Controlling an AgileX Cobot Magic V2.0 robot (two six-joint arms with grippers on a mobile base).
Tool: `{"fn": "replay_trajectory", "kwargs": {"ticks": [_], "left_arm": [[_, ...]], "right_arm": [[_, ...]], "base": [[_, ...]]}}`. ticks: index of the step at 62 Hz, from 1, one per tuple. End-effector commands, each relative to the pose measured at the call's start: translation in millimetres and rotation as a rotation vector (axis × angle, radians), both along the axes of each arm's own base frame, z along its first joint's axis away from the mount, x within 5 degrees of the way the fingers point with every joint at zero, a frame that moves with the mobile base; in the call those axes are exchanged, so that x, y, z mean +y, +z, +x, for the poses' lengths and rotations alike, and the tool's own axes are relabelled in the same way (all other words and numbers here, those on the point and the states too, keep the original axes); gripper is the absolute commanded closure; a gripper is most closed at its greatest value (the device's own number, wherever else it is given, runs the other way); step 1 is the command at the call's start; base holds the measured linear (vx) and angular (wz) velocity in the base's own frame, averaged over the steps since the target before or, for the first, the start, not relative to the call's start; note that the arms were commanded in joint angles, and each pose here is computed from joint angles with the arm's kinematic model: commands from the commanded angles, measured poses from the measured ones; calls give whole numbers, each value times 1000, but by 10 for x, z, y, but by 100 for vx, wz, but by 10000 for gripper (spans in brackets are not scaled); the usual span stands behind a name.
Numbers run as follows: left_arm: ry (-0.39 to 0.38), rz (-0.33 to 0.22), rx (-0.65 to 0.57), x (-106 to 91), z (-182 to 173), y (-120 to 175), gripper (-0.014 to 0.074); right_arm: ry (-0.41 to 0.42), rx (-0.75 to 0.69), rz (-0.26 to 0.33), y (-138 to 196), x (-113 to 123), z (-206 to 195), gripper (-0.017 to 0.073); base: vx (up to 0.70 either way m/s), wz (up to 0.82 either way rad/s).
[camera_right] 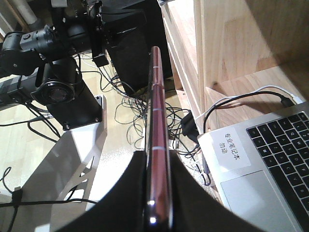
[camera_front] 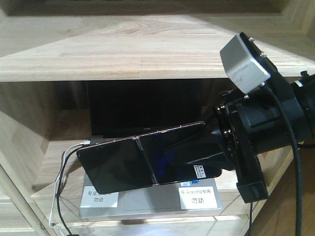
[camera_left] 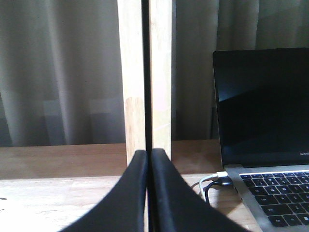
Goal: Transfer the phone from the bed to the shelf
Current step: 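Raise the right gripper and lower the phone onto the upper shelf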
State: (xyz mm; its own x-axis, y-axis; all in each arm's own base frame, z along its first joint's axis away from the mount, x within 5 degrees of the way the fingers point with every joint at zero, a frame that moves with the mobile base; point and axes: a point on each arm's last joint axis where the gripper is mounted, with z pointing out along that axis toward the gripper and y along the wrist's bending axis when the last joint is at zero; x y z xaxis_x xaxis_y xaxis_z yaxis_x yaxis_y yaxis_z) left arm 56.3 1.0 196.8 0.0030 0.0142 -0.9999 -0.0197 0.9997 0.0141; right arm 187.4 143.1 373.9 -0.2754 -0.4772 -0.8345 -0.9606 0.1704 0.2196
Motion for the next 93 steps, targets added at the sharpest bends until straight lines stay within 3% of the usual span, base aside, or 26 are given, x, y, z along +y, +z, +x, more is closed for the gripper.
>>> {"fn": "replay_trajectory", "kwargs": {"ticks": [1, 12, 27, 48, 56, 77, 93], "left_arm": [[1, -17, -101, 1, -20, 151, 592], [1, -17, -101, 1, -20, 151, 592], [1, -17, -101, 1, -20, 151, 592], [1, -17, -101, 1, -20, 151, 592], [1, -17, -101, 1, -20, 151, 592], [1, -17, -101, 1, -20, 151, 592], [1, -17, -101, 1, -20, 151, 592]], "right_arm": [[31, -7, 90, 184, 9, -96, 561], [24, 0, 119, 208, 20, -94, 561], [1, -52, 224, 477, 44, -83, 561], [-240, -282, 370, 1090, 2, 116, 561], [-259, -299, 403, 1227, 47, 271, 561], [-258, -236, 490, 1343, 285, 870, 561], [-245, -245, 498, 1262, 764, 1091, 561]], "base": [[0, 0], [0, 0], [0, 0], [0, 0], [0, 0], [0, 0], [0, 0]]}}
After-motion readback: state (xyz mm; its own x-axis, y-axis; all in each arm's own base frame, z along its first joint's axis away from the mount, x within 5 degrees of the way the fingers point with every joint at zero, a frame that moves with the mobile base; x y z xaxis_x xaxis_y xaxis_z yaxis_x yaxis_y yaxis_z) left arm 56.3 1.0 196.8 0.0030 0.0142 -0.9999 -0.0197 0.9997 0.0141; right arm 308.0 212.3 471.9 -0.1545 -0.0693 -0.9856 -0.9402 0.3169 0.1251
